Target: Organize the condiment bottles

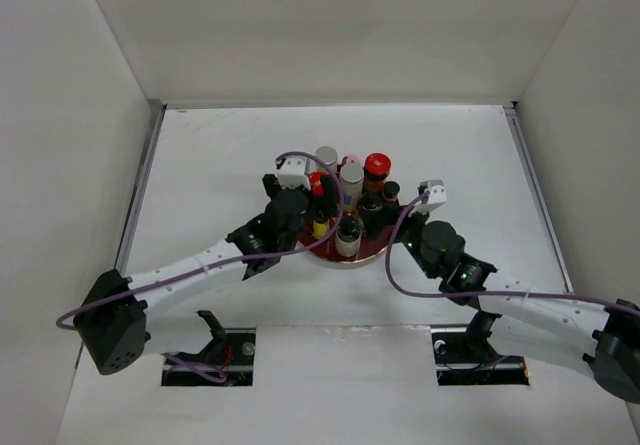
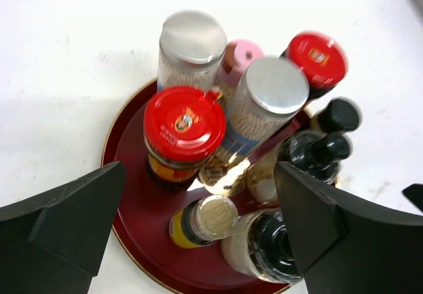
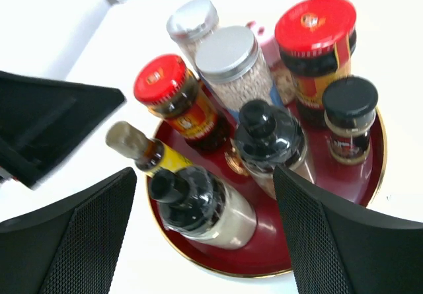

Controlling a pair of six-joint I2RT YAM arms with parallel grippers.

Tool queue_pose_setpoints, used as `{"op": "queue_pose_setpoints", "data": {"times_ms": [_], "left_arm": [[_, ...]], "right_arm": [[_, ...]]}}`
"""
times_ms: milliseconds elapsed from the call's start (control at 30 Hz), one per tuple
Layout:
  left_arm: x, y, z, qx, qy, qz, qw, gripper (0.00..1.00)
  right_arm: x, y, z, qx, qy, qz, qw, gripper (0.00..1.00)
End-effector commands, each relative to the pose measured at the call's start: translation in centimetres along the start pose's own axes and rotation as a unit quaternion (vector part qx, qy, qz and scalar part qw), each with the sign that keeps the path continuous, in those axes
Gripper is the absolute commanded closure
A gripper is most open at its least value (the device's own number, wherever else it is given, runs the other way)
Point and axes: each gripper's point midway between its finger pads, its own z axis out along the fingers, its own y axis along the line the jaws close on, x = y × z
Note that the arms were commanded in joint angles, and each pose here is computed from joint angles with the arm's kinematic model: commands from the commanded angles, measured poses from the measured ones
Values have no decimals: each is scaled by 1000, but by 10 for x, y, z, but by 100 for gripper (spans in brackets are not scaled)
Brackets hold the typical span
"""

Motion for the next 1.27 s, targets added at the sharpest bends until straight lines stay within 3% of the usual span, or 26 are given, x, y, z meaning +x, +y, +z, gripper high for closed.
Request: {"op": "queue_pose_setpoints", "data": {"times_ms": [0, 33, 233, 400, 533, 767, 1233], "left_arm": [[-51, 1, -13, 24, -68, -35, 997, 0], [-56, 10, -14, 18, -75, -45, 996, 0], [-49, 93, -15, -85, -88, -120, 985, 0], [0, 170, -15, -199, -18, -191, 961, 0], [31, 203, -20, -231, 18, -212, 949, 0], [40, 210, -18, -235, 34, -218, 947, 0], [23, 184, -13, -195, 16, -195, 961, 0]], "right_arm": [[-25, -1, -6, 3, -48, 22, 999, 10], [-28, -6, -7, 12, -56, 25, 998, 0], [-37, -42, -10, 90, -85, 37, 992, 0], [-42, -70, -16, 135, -110, 71, 982, 0], [-48, -105, -25, 184, -141, 105, 967, 0], [-41, -127, -24, 208, -134, 144, 958, 0], [-42, -118, -22, 184, -128, 147, 963, 0]]}}
